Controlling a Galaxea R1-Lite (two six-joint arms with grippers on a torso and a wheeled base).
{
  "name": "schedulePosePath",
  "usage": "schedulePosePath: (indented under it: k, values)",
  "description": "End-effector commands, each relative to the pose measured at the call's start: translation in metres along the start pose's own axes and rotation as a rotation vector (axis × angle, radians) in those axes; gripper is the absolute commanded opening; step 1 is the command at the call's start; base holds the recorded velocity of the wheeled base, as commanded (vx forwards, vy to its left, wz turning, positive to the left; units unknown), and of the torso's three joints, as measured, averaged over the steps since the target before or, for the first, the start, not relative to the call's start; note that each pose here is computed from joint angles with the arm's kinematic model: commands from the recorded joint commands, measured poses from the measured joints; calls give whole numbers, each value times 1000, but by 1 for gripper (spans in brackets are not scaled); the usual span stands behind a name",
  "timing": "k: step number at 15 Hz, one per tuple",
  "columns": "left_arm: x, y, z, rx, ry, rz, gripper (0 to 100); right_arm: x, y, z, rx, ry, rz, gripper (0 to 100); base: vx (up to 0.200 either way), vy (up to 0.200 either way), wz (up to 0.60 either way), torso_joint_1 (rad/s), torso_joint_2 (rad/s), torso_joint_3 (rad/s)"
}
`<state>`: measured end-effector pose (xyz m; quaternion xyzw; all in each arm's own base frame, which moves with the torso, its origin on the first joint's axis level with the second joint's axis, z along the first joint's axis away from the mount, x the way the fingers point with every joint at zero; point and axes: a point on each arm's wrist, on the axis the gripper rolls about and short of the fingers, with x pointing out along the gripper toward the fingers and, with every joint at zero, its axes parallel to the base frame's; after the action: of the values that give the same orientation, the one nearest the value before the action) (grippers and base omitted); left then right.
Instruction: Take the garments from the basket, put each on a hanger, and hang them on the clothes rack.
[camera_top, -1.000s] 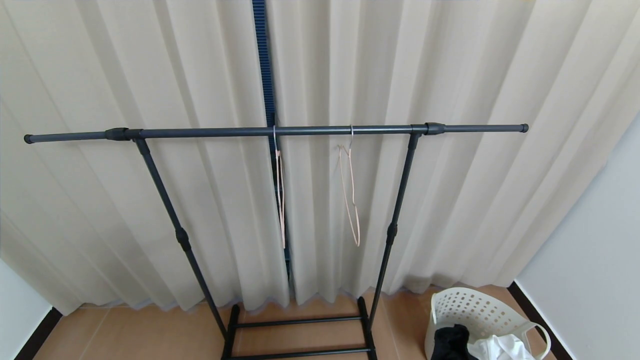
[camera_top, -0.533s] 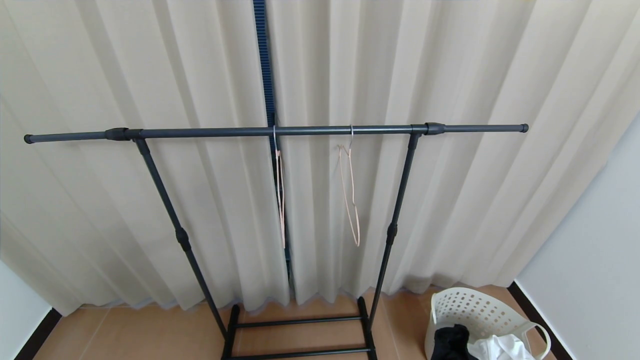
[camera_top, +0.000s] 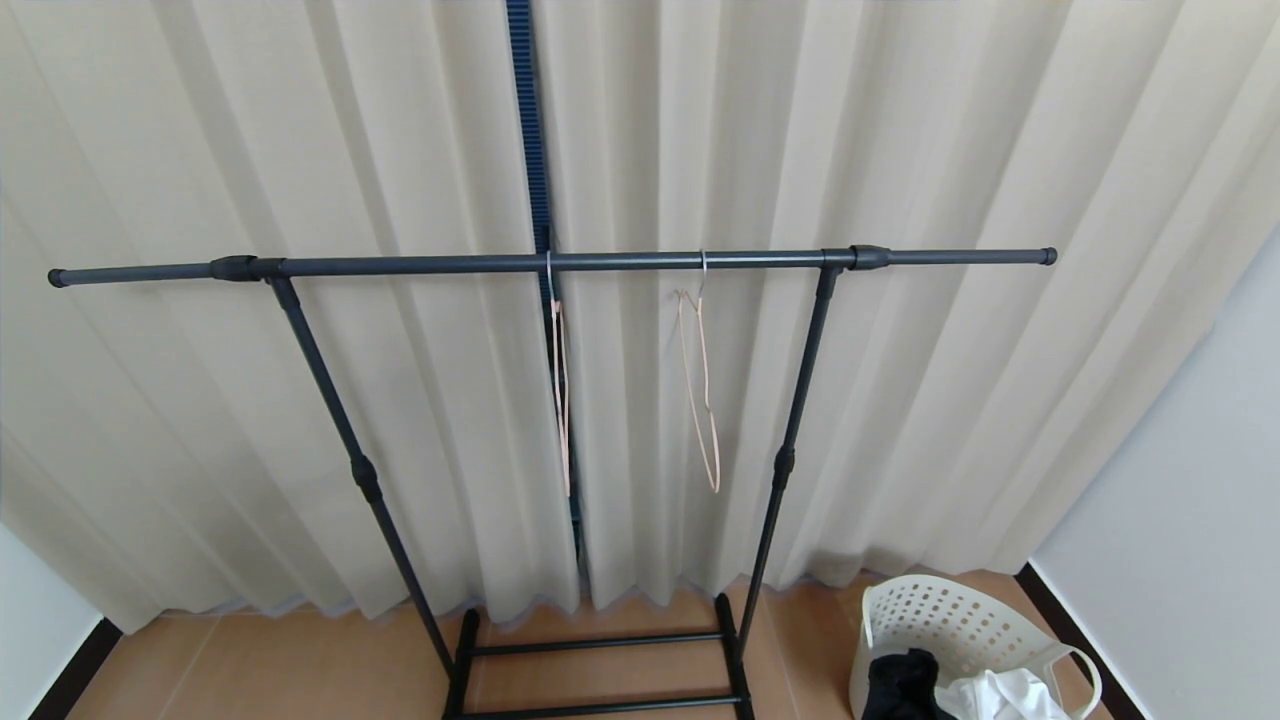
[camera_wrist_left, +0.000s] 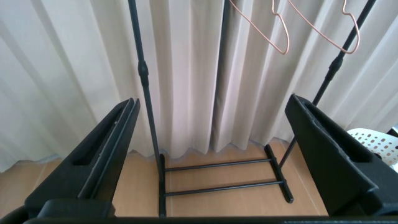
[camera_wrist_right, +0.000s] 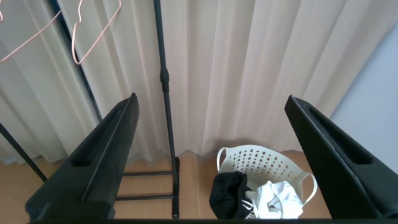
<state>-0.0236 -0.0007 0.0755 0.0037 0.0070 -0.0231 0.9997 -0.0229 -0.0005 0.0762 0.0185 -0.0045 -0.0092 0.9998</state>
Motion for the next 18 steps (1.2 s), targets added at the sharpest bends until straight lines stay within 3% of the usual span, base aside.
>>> schedulePosePath:
  k: [1, 18]
  values:
    - [0, 0, 0, -2, 1, 2, 100, 0, 0, 0, 0, 1, 0, 100, 0, 0, 0, 0, 0, 0]
    - [0, 0, 0, -3, 1, -3, 100, 0, 0, 0, -3, 1, 6, 100, 0, 0, 0, -127, 293, 161]
